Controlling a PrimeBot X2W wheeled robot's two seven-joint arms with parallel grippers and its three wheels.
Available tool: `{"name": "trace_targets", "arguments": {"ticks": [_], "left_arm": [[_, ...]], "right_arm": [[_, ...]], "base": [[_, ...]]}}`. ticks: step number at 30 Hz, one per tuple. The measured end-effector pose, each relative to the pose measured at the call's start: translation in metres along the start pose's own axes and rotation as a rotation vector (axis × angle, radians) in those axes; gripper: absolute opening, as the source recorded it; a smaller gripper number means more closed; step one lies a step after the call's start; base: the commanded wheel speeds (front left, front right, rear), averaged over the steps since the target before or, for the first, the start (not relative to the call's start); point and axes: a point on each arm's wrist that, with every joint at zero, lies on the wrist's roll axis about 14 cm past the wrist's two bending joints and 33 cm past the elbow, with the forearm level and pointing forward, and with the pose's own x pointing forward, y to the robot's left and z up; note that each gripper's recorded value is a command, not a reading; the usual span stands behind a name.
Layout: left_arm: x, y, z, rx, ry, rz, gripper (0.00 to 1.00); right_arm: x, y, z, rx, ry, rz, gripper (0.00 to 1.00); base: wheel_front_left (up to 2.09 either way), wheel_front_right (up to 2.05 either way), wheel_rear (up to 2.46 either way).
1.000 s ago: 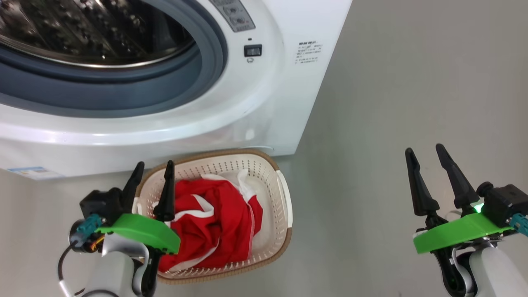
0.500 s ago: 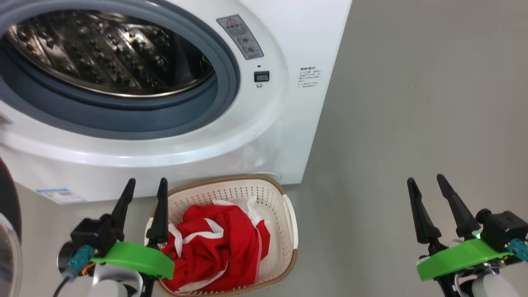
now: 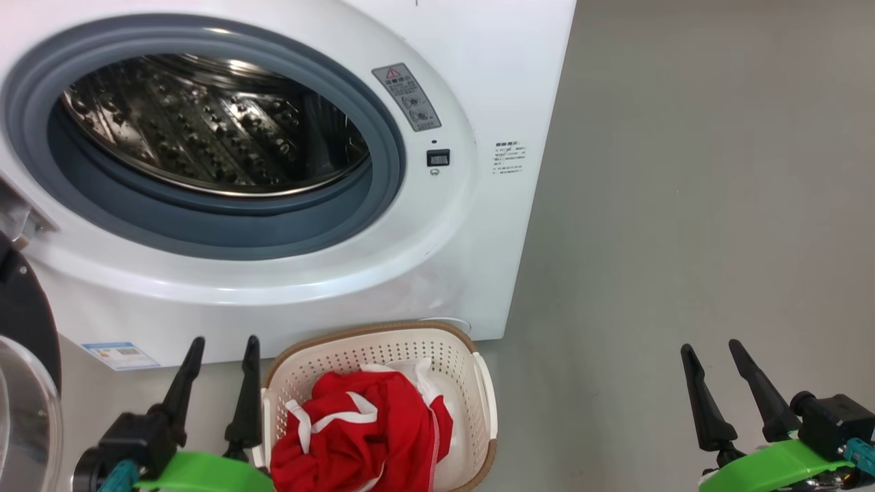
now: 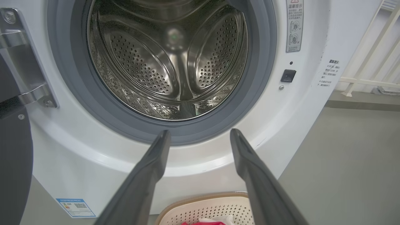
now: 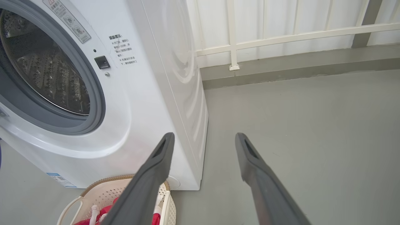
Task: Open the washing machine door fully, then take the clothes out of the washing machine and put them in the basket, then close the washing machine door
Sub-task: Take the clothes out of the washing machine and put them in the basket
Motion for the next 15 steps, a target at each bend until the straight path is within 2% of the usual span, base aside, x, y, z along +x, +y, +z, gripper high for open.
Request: {"name": "trace_targets", "arguments": {"ticks": [15], "left_arm": [[-0.033,0.024,0.001,0.005,-0.003,0.072,1.0]], "right_arm": [[-0.016,-0.006,-0.003,-0.007,0.012,-0.012,1.0]], "base": [[0.0,0.0,0.0]]}}
